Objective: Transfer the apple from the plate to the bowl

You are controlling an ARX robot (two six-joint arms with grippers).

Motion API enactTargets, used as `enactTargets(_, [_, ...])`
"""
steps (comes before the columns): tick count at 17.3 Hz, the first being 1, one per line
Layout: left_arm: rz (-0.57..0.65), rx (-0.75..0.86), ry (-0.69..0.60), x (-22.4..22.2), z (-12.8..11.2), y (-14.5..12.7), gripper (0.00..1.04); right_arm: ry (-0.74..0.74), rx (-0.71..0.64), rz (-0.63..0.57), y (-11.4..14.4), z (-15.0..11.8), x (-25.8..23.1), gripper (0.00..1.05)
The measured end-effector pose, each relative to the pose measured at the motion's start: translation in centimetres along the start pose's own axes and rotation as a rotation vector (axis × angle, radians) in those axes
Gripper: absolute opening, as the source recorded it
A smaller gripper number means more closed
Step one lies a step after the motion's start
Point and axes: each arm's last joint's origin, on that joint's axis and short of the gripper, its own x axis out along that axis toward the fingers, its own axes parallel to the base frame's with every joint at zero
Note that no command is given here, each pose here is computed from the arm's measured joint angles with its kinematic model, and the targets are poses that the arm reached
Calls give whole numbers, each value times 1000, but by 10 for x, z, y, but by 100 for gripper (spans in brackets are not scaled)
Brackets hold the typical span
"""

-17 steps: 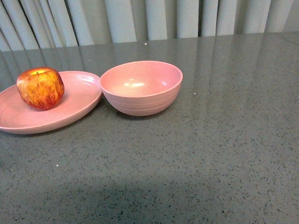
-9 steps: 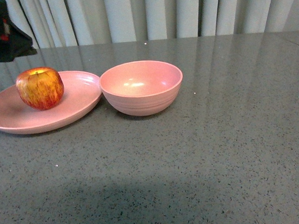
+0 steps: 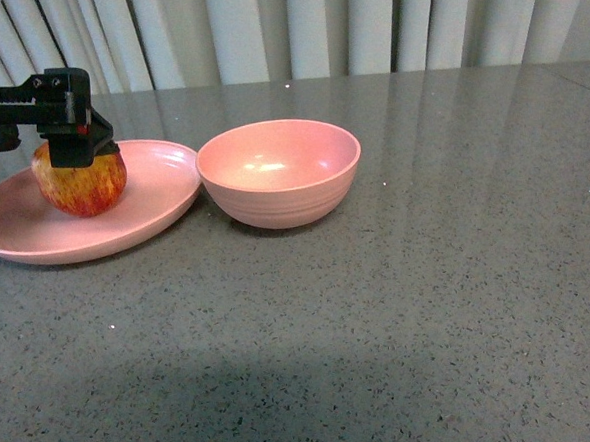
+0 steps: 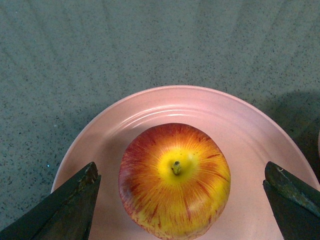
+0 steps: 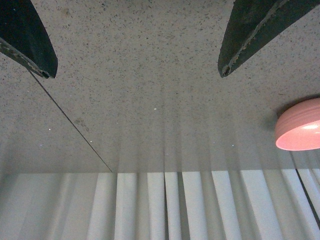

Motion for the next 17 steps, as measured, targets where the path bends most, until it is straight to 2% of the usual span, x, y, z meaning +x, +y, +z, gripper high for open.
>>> enactTargets(12, [2,-75,71,33,-22,1,98,0,0,0,0,0,0,98])
enactTargets(13, [-2,-72,68,33,-22,-1,95,0,0,0,0,0,0,98])
enactTargets(15, [-4,-67,62,33,-21,-3,77,0,0,0,0,0,0,98])
enactTargets(17, [-7,-64,64,33,-20,-5,71,0,0,0,0,0,0,98])
